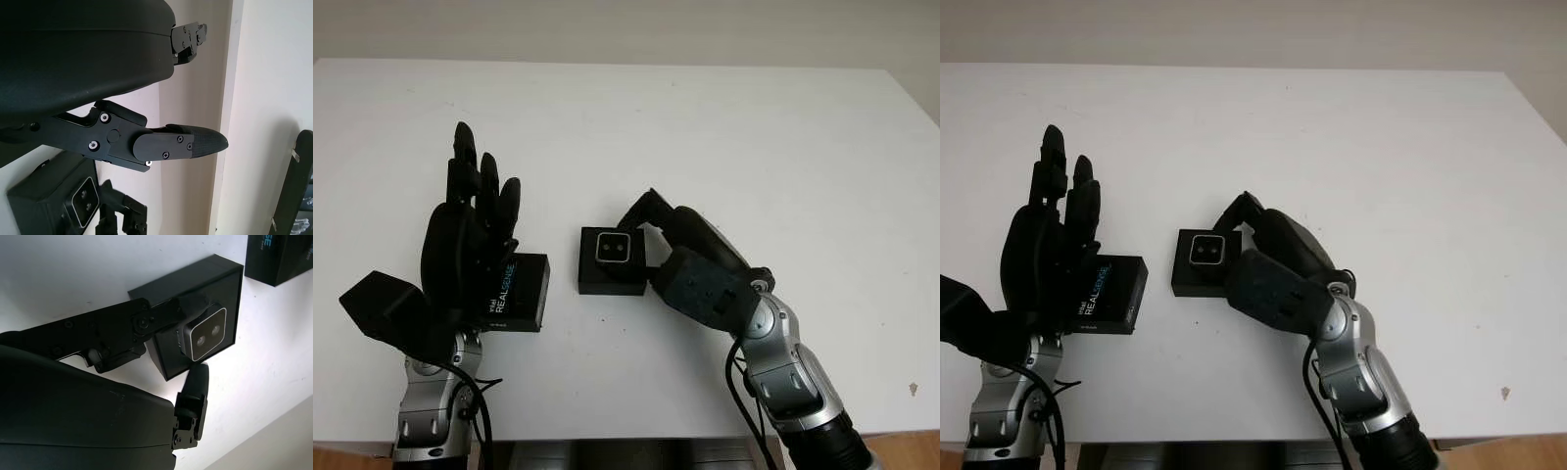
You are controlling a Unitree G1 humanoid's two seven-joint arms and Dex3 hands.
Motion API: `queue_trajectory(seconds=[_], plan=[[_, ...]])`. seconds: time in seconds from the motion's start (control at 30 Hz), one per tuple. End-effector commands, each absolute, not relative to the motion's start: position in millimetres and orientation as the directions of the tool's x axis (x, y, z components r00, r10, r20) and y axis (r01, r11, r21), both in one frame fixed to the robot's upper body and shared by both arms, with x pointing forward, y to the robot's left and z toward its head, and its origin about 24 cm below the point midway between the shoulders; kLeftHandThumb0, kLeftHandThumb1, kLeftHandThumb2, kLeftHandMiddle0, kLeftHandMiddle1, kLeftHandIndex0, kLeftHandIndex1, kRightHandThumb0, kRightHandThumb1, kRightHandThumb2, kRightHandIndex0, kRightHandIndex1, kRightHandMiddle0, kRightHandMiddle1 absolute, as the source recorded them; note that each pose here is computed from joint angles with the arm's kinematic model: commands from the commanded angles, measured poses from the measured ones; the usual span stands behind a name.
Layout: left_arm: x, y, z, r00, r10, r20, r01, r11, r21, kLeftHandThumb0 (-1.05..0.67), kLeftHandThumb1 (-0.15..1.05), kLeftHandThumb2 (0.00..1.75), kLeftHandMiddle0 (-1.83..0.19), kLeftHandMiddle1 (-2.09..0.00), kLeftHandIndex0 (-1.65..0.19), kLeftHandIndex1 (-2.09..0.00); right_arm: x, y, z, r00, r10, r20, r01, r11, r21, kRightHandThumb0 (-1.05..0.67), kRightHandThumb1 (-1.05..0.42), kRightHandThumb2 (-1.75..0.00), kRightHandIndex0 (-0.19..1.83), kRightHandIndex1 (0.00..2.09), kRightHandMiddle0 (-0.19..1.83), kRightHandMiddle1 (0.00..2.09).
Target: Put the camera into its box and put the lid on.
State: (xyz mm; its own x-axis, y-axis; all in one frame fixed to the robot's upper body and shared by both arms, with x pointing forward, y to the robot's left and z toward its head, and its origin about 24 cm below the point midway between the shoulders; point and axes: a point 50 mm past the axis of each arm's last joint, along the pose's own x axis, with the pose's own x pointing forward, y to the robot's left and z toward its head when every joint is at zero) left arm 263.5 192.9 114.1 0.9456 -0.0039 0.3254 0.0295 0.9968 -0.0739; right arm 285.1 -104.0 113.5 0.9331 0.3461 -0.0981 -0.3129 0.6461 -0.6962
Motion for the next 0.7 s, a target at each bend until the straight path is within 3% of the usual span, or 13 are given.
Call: queue_trajectory(seconds=[0.0,0.2,0.53,0.67], plan=[[261.0,192.2,114.7,0.944,-0.003,0.331,0.030,0.996,-0.079,-0.62,1.05,0.36,0.16,-0.05,0.19,-0.03,283.0,-103.4,117.8,0.928,0.360,-0.094,-0.317,0.633,-0.706,-0.68,-1.00,-0.05,-0.08,0.03,-0.08,0.56],[260.9,192.5,113.8,0.943,-0.011,0.333,0.040,0.996,-0.081,-0.61,1.05,0.37,0.16,-0.05,0.19,-0.03,282.3,-103.9,119.0,0.921,0.374,-0.111,-0.340,0.629,-0.699,-0.68,-0.98,-0.05,-0.15,0.03,-0.06,0.35],[260.6,192.0,113.1,0.945,-0.004,0.328,0.031,0.996,-0.078,-0.62,1.05,0.36,0.15,-0.06,0.19,-0.03,282.2,-104.7,119.9,0.917,0.385,-0.103,-0.345,0.636,-0.691,-0.69,-0.97,-0.05,-0.18,0.03,-0.05,0.26],[260.4,192.7,113.2,0.945,-0.006,0.328,0.032,0.997,-0.073,-0.62,1.05,0.36,0.16,-0.05,0.19,-0.03,280.6,-106.3,124.5,0.912,0.409,-0.041,-0.310,0.619,-0.721,-0.72,-1.02,-0.08,-0.15,0.05,-0.06,0.22]])
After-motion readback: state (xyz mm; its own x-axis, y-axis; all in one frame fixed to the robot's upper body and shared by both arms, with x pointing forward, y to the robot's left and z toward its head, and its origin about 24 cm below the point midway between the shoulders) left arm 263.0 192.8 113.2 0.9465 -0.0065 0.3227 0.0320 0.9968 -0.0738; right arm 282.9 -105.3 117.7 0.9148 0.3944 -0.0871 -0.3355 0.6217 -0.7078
